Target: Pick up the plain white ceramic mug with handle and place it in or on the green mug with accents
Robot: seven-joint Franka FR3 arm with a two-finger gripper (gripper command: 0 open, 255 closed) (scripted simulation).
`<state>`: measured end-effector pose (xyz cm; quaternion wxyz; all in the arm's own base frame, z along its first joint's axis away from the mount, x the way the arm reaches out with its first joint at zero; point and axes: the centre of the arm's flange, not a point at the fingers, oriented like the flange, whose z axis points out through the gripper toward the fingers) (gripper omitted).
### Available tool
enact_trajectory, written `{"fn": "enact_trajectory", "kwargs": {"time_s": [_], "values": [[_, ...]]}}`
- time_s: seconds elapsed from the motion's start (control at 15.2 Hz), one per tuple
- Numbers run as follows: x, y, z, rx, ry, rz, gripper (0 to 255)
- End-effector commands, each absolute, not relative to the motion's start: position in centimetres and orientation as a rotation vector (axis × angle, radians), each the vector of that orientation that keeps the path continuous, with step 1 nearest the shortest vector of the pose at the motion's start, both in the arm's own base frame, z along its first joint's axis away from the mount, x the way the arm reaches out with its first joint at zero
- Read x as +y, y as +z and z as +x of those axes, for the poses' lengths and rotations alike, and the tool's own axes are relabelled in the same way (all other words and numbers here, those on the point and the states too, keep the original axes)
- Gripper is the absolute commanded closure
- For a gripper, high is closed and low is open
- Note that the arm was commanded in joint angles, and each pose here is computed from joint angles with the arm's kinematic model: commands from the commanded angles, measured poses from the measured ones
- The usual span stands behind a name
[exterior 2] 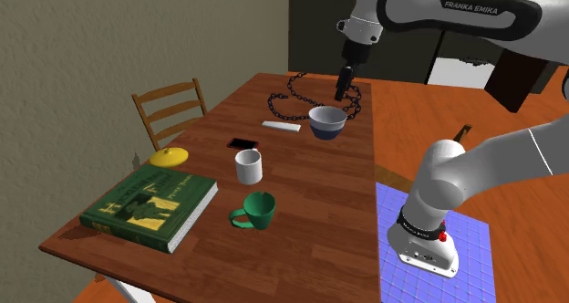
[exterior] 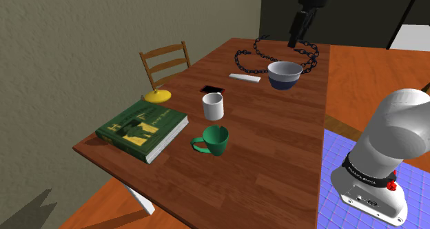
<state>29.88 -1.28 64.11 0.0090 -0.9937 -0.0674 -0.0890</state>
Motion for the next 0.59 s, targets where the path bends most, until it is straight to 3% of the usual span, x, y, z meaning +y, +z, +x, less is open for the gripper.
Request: {"fn": "enact_trajectory", "kwargs": {"time_s": [0.0, 0.53], "values": [[-1.3, 64.1, 29.9, -0.211, -0.278, -3.104, 0], [3.9, 58.0, 37.1, -0.197, -0.254, -3.115, 0]]}}
